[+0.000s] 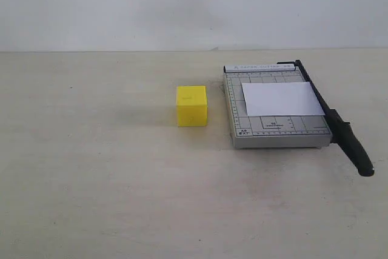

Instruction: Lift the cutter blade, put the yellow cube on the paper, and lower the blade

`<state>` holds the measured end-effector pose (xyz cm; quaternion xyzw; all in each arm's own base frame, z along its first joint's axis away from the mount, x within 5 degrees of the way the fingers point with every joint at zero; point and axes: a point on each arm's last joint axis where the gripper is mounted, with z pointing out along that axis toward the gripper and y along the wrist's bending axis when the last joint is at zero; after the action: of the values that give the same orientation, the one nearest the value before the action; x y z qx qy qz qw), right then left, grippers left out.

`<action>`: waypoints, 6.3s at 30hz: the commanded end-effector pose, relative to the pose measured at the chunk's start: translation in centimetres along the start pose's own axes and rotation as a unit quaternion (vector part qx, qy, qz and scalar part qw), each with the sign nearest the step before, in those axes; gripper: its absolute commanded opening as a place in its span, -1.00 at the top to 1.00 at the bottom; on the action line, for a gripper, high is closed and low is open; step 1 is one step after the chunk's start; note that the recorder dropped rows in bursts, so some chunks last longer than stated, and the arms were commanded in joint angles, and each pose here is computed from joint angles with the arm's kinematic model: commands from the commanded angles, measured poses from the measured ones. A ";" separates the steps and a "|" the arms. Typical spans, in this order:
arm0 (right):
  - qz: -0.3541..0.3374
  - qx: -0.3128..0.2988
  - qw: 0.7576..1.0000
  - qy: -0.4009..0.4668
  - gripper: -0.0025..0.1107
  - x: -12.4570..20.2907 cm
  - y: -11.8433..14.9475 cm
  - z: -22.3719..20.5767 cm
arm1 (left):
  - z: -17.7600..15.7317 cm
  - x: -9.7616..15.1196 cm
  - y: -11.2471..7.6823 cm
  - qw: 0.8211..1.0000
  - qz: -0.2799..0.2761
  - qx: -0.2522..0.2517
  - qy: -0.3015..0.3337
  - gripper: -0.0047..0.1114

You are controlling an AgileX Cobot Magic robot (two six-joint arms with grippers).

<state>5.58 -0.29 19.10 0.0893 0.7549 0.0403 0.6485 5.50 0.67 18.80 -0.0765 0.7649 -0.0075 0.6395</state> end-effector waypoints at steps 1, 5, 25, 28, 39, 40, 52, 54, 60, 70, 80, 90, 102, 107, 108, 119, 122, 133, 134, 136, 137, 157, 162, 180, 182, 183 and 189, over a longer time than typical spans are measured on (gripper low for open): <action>-0.009 -0.002 1.000 -0.014 0.96 -0.3 0.0 -0.1 | -0.1 -0.2 0.0 1.000 -0.004 0.001 -0.009 0.84; 0.024 -0.011 0.999 -0.048 0.96 -0.9 0.2 -0.1 | -0.1 -0.2 0.0 1.000 -0.004 0.001 -0.009 0.84; -0.100 0.029 0.994 0.024 0.96 -7.3 0.8 8.4 | -0.1 -0.2 0.0 1.000 -0.004 0.001 -0.009 0.84; -0.112 0.018 0.976 0.188 0.94 -5.5 0.8 13.3 | -0.1 -0.2 0.0 1.000 -0.004 0.001 -0.009 0.84; -0.049 -0.006 0.919 0.392 -0.09 -2.7 1.5 19.5 | -0.1 -0.2 0.0 1.000 -0.004 0.001 -0.009 0.84; -0.057 -0.010 0.918 0.393 -0.09 -2.4 1.7 19.8 | -0.1 -0.2 0.0 1.000 -0.004 0.001 -0.009 0.84; -0.213 -0.101 0.912 0.334 -0.09 -1.0 6.0 20.9 | -0.1 -0.2 0.0 1.000 -0.004 0.001 -0.009 0.84; -0.208 -0.096 0.919 0.321 -0.09 -1.3 6.0 21.0 | -0.1 -0.2 0.0 1.000 -0.004 0.001 -0.009 0.84; -0.100 -0.052 0.972 0.208 -0.09 -5.5 6.1 19.4 | -0.1 -0.2 0.0 1.000 -0.004 0.001 -0.009 0.84; -0.038 -0.025 0.996 0.072 -0.09 -3.0 3.6 11.1 | -0.1 -0.2 0.0 1.000 -0.004 0.001 -0.009 0.84; -0.263 -0.056 0.955 0.123 -0.12 0.4 3.7 13.0 | -0.1 -0.2 0.0 1.000 -0.004 0.001 -0.009 0.84; -0.192 -0.026 0.965 0.175 -0.21 3.6 3.2 14.9 | -0.1 -0.2 0.0 1.000 -0.004 0.001 -0.009 0.84; -0.196 -0.025 0.956 0.217 0.16 5.0 3.3 16.2 | -0.1 -0.2 0.0 1.000 -0.004 0.001 -0.009 0.84; -0.197 -0.025 0.956 0.217 0.94 5.0 3.3 16.2 | -0.1 -0.2 0.0 1.000 -0.004 0.001 -0.009 0.84; -0.197 -0.025 0.956 0.217 0.96 5.0 3.3 16.2 | -0.1 -0.2 0.0 1.000 -0.004 0.001 -0.009 0.84; -0.194 -0.021 0.972 0.135 0.96 2.8 3.5 16.3 | -0.1 -0.2 0.0 1.000 -0.004 0.001 -0.009 0.84; -0.189 -0.018 0.980 0.062 0.96 0.6 3.8 15.9 | -0.1 -0.2 0.0 1.000 -0.004 0.001 -0.009 0.84; -0.168 -0.018 0.984 -0.053 0.96 -3.4 4.1 14.3 | -0.1 -0.2 0.0 1.000 -0.004 0.001 -0.009 0.84; -0.168 -0.017 0.984 -0.056 0.96 -3.5 4.1 14.3 | -0.1 -0.2 0.0 1.000 -0.004 0.001 -0.009 0.84; -0.168 -0.016 0.984 -0.061 0.96 -3.5 4.1 14.3 | -0.1 -0.2 0.0 1.000 -0.004 0.001 -0.009 0.84; -0.167 -0.015 0.983 -0.070 0.96 -3.7 4.1 14.2 | -0.1 -0.2 0.0 1.000 -0.004 0.001 -0.009 0.84; -0.159 -0.014 0.982 -0.096 0.96 -4.6 4.4 14.5 | -0.1 -0.2 0.0 1.000 -0.004 0.001 -0.009 0.84; -0.157 -0.019 0.984 -0.087 0.96 -4.9 4.6 14.9 | -0.1 -0.2 0.0 1.000 -0.004 0.001 -0.009 0.84; -0.159 -0.026 0.986 -0.029 0.91 -3.8 4.6 15.0 | -0.1 -0.2 0.0 1.000 -0.004 0.001 -0.009 0.84; -0.159 -0.027 0.987 -0.024 0.79 -3.7 4.6 15.0 | -0.1 -0.2 0.0 1.000 -0.004 0.001 -0.009 0.84; -0.161 -0.028 0.986 -0.021 0.73 -3.7 4.6 15.0 | -0.1 -0.2 0.0 1.000 -0.004 0.001 -0.009 0.84; -0.167 -0.028 0.985 -0.017 0.40 -3.6 4.6 15.0 | -0.1 -0.2 0.0 1.000 -0.004 0.000 -0.008 0.84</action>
<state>21.30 2.92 20.52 -0.0598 0.7582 -0.0408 0.6479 5.50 0.68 18.80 -0.0755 0.7650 -0.0060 0.6396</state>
